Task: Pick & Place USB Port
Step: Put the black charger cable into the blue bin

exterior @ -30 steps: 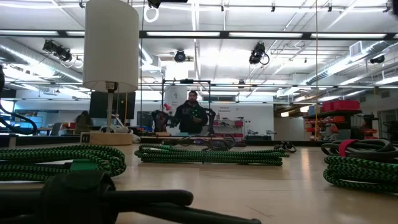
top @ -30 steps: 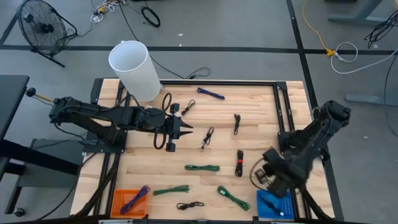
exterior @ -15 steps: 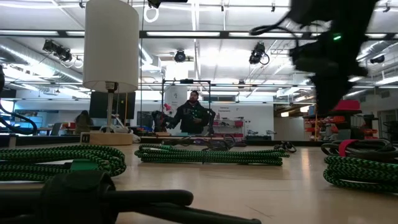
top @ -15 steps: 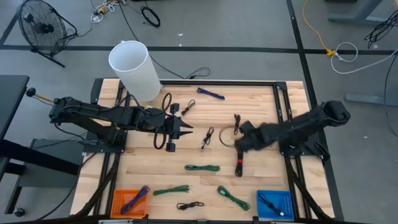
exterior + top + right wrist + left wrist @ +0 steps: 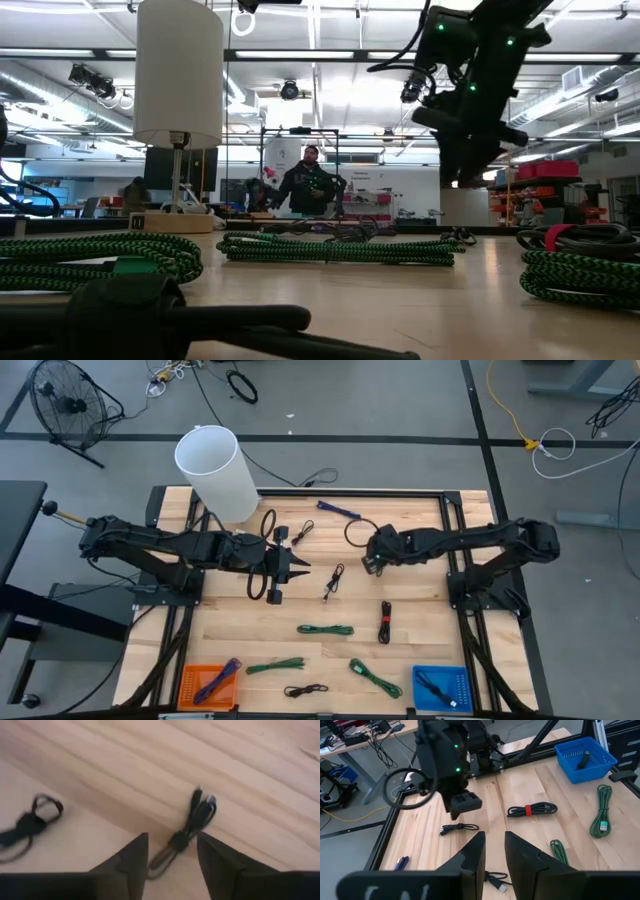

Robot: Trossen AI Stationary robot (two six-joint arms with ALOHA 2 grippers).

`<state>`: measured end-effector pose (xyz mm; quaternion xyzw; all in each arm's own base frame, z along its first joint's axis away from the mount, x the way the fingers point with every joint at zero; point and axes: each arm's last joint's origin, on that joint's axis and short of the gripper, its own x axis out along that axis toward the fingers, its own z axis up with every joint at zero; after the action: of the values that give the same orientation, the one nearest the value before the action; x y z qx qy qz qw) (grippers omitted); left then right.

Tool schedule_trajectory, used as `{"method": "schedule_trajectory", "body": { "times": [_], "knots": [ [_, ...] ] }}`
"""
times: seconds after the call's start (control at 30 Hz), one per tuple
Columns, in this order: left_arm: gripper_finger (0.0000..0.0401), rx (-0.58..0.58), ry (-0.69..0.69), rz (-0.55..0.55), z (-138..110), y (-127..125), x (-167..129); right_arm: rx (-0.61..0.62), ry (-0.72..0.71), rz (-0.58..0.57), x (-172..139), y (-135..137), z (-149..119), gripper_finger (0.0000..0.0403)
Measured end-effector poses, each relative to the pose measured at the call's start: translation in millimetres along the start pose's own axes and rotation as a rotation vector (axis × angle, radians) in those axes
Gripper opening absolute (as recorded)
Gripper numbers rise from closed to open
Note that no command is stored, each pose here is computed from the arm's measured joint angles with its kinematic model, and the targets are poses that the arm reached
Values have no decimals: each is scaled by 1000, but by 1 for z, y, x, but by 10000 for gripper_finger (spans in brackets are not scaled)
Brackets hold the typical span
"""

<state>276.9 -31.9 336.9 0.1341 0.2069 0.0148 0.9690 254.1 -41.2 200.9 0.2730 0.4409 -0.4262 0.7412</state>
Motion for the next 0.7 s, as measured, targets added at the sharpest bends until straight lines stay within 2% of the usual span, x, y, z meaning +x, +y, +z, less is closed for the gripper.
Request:
{"method": "schedule_trajectory", "body": {
  "times": [0.17, 0.33, 0.43, 0.7],
  "knots": [
    [78, 2, 11, -2, -1, 0, 0, 9, -10, -10, 15, 5, 3, 215],
    [78, 4, 26, -6, -3, -1, 0, -44, 55, -72, 38, 10, -4, 237],
    [78, 4, 25, -5, -2, -1, 0, -73, 82, -102, 49, 12, -8, 241],
    [78, 4, 25, -5, -2, -1, 0, -58, 156, -129, 65, 13, -15, 233]
  ]
}}
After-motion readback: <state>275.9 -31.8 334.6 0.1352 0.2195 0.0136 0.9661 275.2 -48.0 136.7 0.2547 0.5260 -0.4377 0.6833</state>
